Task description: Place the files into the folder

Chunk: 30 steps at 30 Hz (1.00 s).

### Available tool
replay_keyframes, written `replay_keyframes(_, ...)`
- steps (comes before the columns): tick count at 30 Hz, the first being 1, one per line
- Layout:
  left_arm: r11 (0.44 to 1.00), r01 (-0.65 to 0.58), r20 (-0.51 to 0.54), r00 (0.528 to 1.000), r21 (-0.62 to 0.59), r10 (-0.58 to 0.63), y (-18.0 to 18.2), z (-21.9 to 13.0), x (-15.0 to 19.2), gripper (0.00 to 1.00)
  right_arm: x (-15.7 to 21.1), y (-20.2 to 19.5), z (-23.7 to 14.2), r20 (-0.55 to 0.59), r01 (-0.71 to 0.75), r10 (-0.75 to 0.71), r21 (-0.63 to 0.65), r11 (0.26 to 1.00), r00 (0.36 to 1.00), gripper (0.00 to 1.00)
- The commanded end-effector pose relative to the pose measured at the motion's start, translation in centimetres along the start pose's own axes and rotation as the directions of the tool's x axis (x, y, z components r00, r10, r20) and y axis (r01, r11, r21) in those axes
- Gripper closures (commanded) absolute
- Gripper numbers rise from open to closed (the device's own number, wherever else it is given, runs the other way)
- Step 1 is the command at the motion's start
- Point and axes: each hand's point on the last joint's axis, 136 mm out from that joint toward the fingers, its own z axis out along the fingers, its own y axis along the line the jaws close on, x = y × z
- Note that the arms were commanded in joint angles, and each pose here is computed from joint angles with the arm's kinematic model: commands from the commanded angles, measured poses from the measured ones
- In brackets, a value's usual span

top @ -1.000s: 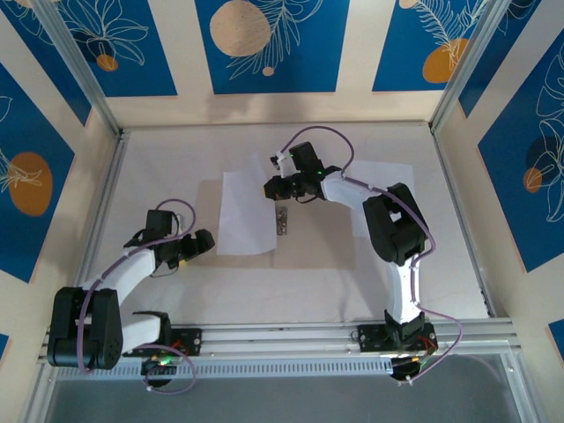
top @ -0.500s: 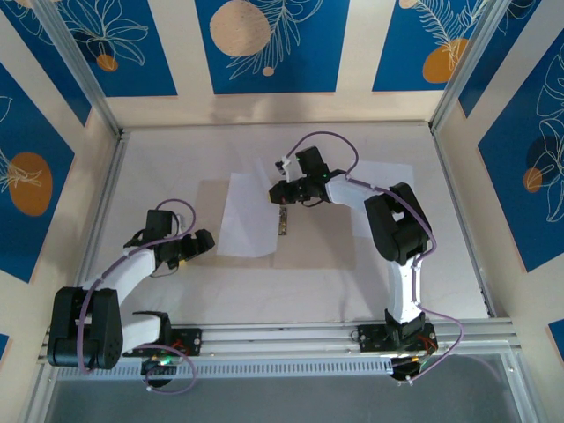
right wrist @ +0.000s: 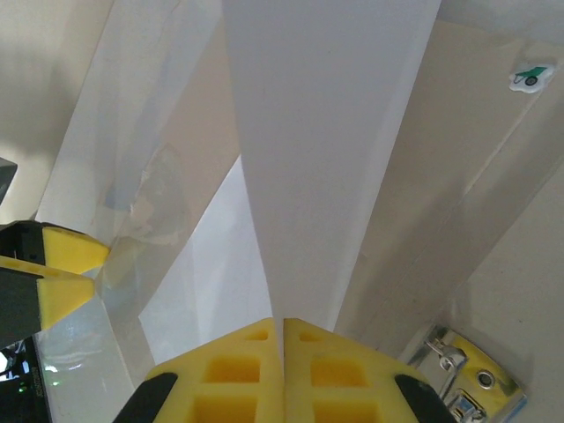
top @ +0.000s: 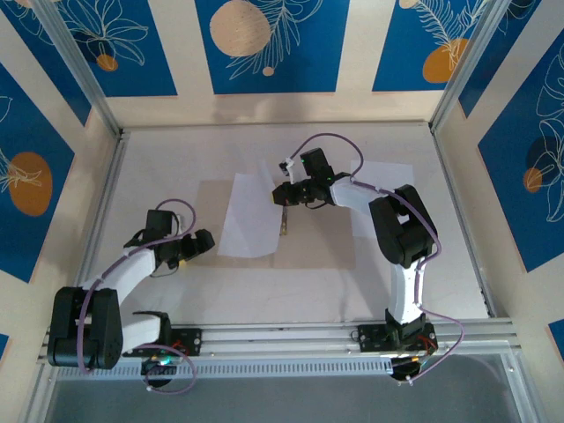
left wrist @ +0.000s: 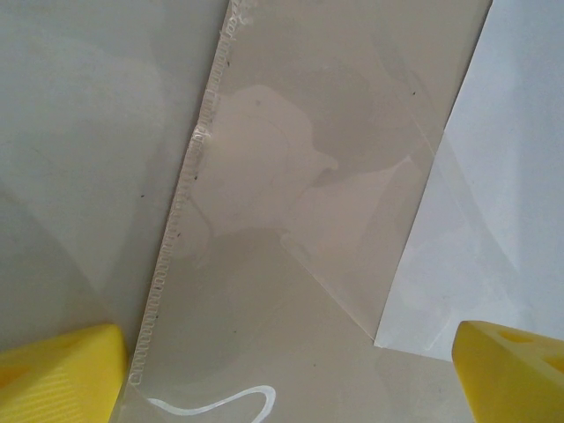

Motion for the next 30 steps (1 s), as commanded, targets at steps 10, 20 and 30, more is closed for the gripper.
replay_keyframes(10,1.000,0.000,-0.005,1.000,0.006,0.000,0.1,0.0,-0.1,0.05,-0.4,0.1,-1.3,0.024,-0.079,0.078,0.043,0.996,0.997,0.90)
replay_keyframes(20,1.000,0.000,-0.006,1.000,0.009,0.000,0.1,-0.1,0.0,0.05,-0.5,-1.5,1.3,-0.010,-0.136,0.139,0.145,0.980,0.990,0.74)
replay_keyframes(30,1.000,-0.001,-0.004,1.000,0.011,0.001,0.1,-0.1,-0.1,0.05,-1.2,-3.3,3.0,-0.038,-0.153,0.164,0.206,0.967,0.986,0.69)
